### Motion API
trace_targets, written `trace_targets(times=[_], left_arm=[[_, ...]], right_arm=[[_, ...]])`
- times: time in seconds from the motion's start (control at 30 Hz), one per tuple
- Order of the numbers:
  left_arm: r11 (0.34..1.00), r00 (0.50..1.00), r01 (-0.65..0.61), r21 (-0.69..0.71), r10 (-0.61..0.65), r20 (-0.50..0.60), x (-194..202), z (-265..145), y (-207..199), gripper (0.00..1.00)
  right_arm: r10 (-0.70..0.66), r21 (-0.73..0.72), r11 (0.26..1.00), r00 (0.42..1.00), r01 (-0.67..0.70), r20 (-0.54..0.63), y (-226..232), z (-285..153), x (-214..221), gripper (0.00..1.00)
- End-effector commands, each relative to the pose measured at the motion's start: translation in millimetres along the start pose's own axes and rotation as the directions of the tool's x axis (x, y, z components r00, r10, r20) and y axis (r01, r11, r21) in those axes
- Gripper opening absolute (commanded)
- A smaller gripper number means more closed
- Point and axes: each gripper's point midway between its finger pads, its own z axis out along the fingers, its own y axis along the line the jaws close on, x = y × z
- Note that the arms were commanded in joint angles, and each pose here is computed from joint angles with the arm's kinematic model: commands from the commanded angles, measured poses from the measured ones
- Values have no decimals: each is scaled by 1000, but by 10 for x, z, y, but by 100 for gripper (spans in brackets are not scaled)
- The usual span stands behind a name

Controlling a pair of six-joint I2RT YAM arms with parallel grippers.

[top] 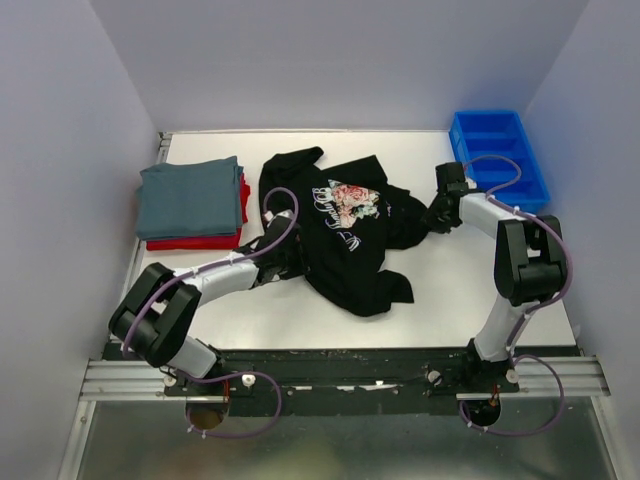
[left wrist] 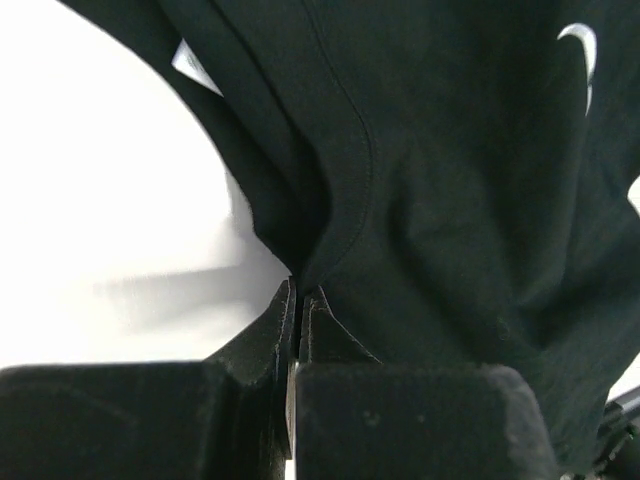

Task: Fold and stack the t-shirts
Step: Flatten out the tshirt

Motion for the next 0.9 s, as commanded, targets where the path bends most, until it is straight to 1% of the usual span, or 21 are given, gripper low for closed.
trace_targets(times=[0.0, 0.03, 0.1, 0.17, 0.27, 0.33, 0.4, 0.5, 0.63, 0.7, 0.77, 0.87], left_arm=[[994, 996, -37, -103, 45, 80, -350, -170, 174, 0], [994, 995, -24, -109, 34, 90, -412, -213, 242, 0], [995, 993, 19, -97, -7, 120, -574, -318, 385, 0], [996, 988, 70, -63, -60, 145, -733, -435, 516, 0], [992, 976, 102, -81, -84, 202, -947, -599, 639, 0], [986, 965, 128, -102, -100, 241, -1081, -717, 702, 0], [980, 953, 161, -116, -123, 278, -1173, -819, 783, 0], [975, 935, 187, -116, -141, 325, -1294, -940, 861, 0], [969, 928, 210, -128, -157, 337, -1366, -977, 914, 0], [962, 922, 232, -145, -170, 348, -1413, -1007, 963, 0], [956, 911, 251, -153, -180, 370, -1505, -1069, 1003, 0], [954, 907, 255, -156, -180, 380, -1639, -1161, 954, 0]], right_arm=[[33, 20, 999, 999, -34, 13, 11, -28, -115, 16], [36, 30, 999, 999, -36, 9, -12, -36, -109, 1], [59, 50, 997, 998, -61, 28, -90, -97, -142, 1], [80, 64, 994, 993, -86, 87, -171, -241, -238, 1], [124, 62, 989, 982, -134, 144, -289, -475, -287, 1], [175, 74, 979, 970, -189, 170, -441, -600, -274, 1], [238, 85, 963, 954, -256, 183, -629, -688, -223, 1], [295, 86, 945, 937, -315, 185, -874, -778, -126, 1], [313, 102, 936, 930, -336, 192, -1105, -875, 72, 1], [320, 92, 933, 919, -348, 231, -1207, -956, 90, 1], [297, 67, 944, 922, -322, 249, -1221, -979, 88, 1], [292, 66, 949, 938, -308, 189, -1189, -963, 191, 1]])
